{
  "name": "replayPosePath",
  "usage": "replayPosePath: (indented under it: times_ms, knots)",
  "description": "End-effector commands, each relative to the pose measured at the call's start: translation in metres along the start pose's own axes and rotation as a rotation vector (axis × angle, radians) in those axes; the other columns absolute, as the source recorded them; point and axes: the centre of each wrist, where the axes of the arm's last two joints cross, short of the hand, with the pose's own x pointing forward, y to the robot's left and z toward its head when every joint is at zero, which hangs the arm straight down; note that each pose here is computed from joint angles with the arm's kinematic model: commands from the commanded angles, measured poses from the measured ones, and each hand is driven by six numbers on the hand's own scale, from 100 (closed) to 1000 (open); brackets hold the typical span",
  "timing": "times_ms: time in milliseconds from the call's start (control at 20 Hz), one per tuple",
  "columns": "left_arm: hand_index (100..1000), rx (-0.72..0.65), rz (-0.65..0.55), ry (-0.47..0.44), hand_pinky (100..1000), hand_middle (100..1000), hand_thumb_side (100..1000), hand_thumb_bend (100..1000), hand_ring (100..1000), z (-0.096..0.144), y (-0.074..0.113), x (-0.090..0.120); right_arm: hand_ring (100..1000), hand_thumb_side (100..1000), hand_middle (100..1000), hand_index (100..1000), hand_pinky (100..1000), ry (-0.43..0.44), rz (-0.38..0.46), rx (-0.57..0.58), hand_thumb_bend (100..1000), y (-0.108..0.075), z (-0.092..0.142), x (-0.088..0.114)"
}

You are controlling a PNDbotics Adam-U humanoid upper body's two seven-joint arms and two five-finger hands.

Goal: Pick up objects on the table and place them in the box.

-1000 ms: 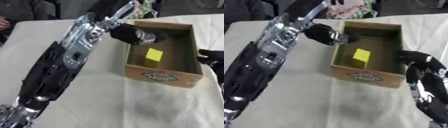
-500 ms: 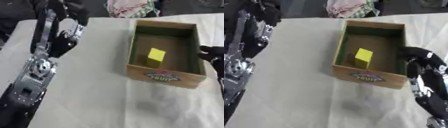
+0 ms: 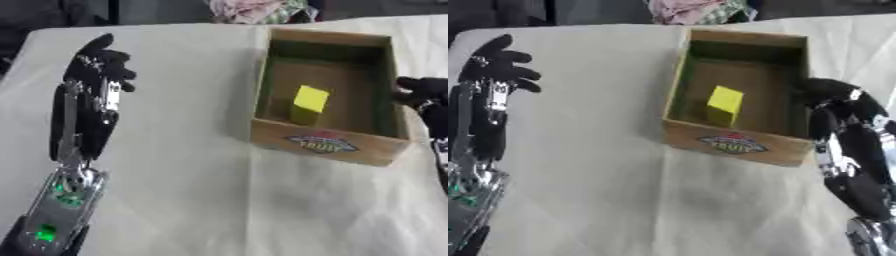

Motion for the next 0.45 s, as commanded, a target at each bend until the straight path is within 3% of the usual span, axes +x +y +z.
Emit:
replayPosePath:
  times_ms: [50, 450]
  knots:
    - [854, 0.007, 0.024, -0.015, 500, 617, 770, 330, 564, -0.0009, -0.0016, 0.006, 860, 470, 597, 779, 835, -0.027, 0.017, 0.001, 100, -0.0027, -0.0045, 0.0067]
    - [856, -0.007, 0.04, -0.002, 499, 615, 776, 330, 562, 0.0012, -0.0035, 0.0055, 860, 470, 597, 779, 834, -0.025, 0.017, -0.004, 100, -0.0018, -0.0048, 0.0066]
